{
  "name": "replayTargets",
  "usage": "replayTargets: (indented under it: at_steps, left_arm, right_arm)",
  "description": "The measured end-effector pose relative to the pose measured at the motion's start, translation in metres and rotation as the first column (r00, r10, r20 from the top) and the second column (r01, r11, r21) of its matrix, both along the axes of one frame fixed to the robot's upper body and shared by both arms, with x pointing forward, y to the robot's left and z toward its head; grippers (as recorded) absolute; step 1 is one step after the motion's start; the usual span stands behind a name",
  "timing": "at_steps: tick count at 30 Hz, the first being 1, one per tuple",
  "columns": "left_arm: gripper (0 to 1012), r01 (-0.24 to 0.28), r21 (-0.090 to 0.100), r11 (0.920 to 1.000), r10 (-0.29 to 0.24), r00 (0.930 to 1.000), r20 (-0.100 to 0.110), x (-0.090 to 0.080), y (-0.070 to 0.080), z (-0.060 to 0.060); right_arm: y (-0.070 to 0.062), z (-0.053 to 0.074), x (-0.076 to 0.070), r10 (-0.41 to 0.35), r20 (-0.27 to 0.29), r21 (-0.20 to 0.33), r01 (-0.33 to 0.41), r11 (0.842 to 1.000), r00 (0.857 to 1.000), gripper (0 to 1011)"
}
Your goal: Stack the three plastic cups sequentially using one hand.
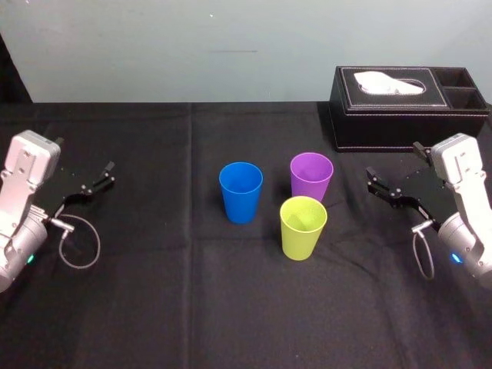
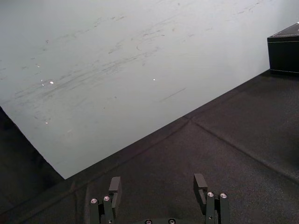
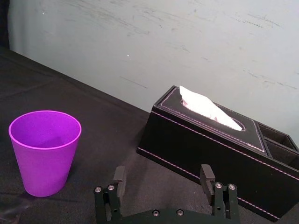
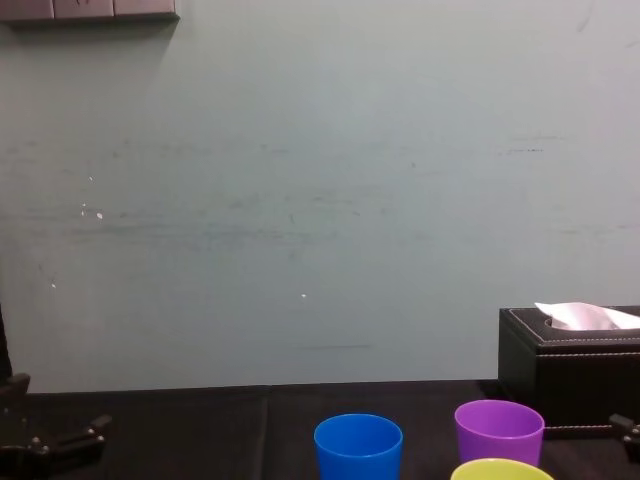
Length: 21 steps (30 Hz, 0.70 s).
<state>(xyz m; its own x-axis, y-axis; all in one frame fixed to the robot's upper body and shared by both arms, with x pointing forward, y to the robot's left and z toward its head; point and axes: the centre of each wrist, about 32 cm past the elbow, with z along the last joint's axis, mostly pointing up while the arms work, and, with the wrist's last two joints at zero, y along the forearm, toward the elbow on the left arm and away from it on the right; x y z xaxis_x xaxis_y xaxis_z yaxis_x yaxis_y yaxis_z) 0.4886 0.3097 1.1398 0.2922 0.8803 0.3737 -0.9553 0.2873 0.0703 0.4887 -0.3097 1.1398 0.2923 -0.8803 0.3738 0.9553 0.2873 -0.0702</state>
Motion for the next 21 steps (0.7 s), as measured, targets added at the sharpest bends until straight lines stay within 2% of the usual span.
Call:
replayTargets:
  at_steps: [16, 21]
  left_arm:
    - [1011, 0.0, 0.0, 1.0, 0.0, 1.0, 0.0, 0.0, 0.0, 0.0]
    - [1011, 0.0, 0.0, 1.0, 0.0, 1.0, 0.0, 0.0, 0.0, 0.0]
  right_arm:
    - [0.0, 0.0, 0.0, 0.0, 0.0, 0.0, 0.0, 1.0, 1.0, 1004]
    - [-0.0017, 0.0015, -0.0024, 0.018, 0.002, 0.018, -0.018, 1.0, 1.0, 1004]
